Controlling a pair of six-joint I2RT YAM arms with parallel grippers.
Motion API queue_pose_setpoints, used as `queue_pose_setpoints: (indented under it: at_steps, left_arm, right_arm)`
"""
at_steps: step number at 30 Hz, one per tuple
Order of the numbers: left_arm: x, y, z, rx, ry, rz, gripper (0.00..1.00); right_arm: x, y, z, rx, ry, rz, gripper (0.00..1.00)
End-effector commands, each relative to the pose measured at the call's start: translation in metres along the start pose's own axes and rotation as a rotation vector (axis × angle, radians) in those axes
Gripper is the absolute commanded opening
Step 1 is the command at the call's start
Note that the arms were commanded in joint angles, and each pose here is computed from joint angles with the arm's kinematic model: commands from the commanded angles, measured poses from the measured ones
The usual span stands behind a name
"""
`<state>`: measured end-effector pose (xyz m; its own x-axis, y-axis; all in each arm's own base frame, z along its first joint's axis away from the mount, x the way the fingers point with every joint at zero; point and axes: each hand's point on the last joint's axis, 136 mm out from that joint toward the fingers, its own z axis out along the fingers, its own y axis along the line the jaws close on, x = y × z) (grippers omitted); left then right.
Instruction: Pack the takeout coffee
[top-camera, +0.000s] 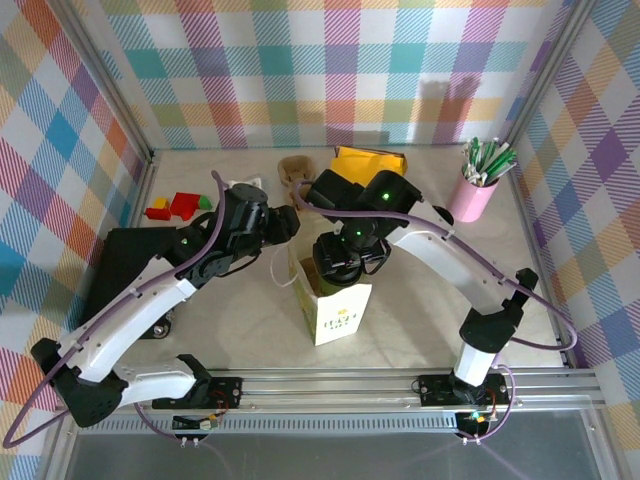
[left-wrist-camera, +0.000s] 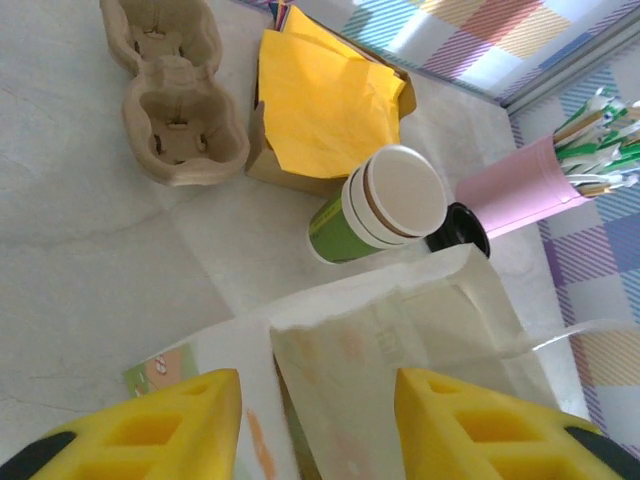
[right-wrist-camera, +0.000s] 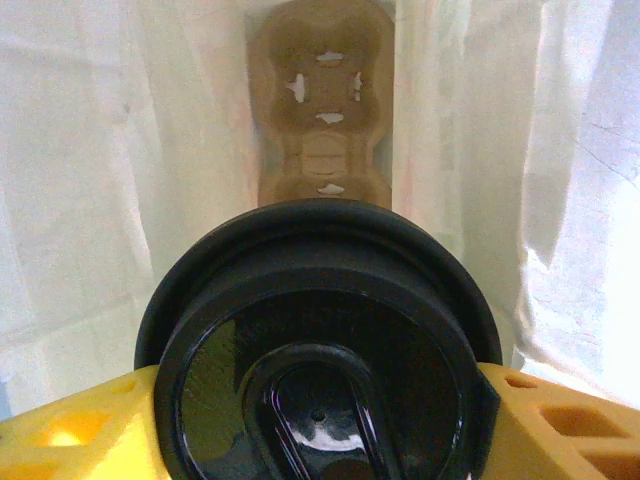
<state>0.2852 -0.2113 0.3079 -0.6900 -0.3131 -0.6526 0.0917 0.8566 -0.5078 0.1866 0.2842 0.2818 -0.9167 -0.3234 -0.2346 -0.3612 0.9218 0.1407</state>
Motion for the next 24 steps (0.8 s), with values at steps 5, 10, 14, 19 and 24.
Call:
queue_pose_setpoints:
  at_steps: [5, 10, 14, 19, 24]
  left_arm:
    - [0.007, 0.001, -0.011, 0.084, 0.052, 0.029, 0.47]
    - [0.009, 0.008, -0.019, 0.073, 0.074, 0.043, 0.48]
    - [0.009, 0.015, -0.028, 0.066, 0.067, 0.046, 0.48]
    - [0.011, 0.022, -0.038, 0.06, 0.052, 0.057, 0.49]
    - [0.013, 0.025, -0.042, 0.065, 0.046, 0.058, 0.49]
  right_arm:
    - [-0.002, 0.022, 0.001, -0.001, -0.014, -0.064, 0.51]
    - [-0.001, 0.025, 0.008, 0.037, -0.005, -0.082, 0.51]
    - [-0.002, 0.021, 0.014, 0.079, 0.001, -0.098, 0.51]
    - [-0.004, 0.023, 0.027, 0.075, -0.006, -0.125, 0.51]
    - [-0.003, 0.021, 0.037, 0.087, 0.008, -0.139, 0.51]
